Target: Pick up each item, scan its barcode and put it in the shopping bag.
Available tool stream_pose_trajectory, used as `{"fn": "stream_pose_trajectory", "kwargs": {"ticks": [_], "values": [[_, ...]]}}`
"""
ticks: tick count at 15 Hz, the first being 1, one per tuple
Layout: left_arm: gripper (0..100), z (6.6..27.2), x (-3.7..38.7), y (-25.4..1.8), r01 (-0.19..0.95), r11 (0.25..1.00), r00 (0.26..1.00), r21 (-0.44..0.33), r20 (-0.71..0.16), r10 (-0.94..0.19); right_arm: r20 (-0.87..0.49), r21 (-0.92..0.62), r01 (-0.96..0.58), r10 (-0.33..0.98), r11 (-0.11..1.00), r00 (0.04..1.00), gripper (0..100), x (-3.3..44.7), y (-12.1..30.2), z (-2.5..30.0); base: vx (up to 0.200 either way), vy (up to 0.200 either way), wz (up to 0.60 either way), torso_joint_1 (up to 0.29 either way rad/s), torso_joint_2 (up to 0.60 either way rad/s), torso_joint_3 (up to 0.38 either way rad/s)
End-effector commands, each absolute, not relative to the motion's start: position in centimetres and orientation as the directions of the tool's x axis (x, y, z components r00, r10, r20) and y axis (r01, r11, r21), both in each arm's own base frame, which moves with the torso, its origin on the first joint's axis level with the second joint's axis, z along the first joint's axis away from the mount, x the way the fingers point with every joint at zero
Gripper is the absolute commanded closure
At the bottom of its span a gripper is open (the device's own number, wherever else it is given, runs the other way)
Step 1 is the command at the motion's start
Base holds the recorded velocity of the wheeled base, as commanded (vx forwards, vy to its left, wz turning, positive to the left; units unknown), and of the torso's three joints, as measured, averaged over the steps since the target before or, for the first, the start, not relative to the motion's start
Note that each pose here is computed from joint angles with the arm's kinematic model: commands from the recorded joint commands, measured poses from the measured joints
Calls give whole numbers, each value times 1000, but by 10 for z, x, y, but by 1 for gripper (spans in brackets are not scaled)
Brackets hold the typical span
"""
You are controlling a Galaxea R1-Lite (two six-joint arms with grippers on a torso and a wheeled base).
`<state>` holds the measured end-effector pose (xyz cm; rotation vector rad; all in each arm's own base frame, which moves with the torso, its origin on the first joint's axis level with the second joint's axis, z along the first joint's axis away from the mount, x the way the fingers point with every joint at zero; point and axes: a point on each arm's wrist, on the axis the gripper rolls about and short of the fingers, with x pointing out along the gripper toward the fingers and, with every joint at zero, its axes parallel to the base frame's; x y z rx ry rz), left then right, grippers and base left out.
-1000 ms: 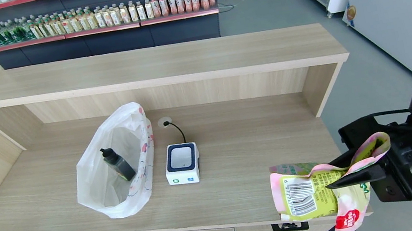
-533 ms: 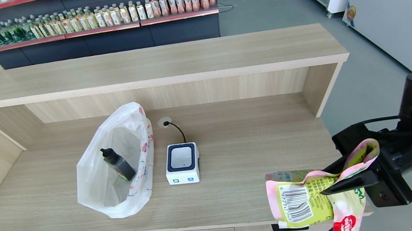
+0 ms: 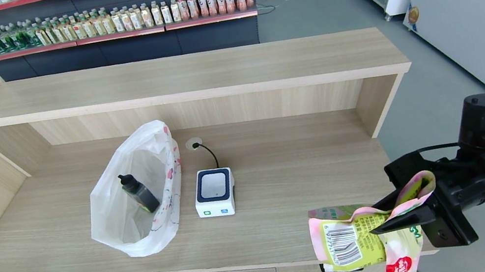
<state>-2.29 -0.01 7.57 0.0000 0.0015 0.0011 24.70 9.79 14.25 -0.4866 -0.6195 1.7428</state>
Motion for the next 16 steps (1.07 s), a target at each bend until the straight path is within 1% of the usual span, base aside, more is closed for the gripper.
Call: {"fn": "stream_pose_trajectory", "kwargs": {"ticks": [1, 13, 14, 15, 16], "values": [[0, 76, -23, 0, -2, 1000, 1000, 0, -2, 2, -1, -628, -746, 960, -220, -282, 100, 248, 98, 140, 0, 0, 0, 0, 0, 0], [0, 76, -23, 0, -2, 1000, 1000, 0, -2, 2, -1, -624, -749, 958, -225, -287, 100, 246, 100, 139, 0, 0, 0, 0, 0, 0], [0, 76, -23, 0, -2, 1000, 1000, 0, -2, 2, -1, -628, -745, 958, -224, -287, 100, 245, 99, 143, 0, 0, 0, 0, 0, 0], [0, 76, -23, 0, -2, 1000, 1000, 0, -2, 2, -2, -634, -743, 961, -214, -276, 100, 238, 96, 160, 0, 0, 0, 0, 0, 0], [0, 76, -23, 0, -2, 1000, 1000, 0, -2, 2, -5, -619, -767, 977, -171, -213, 100, 228, 83, 183, 0, 0, 0, 0, 0, 0]]}}
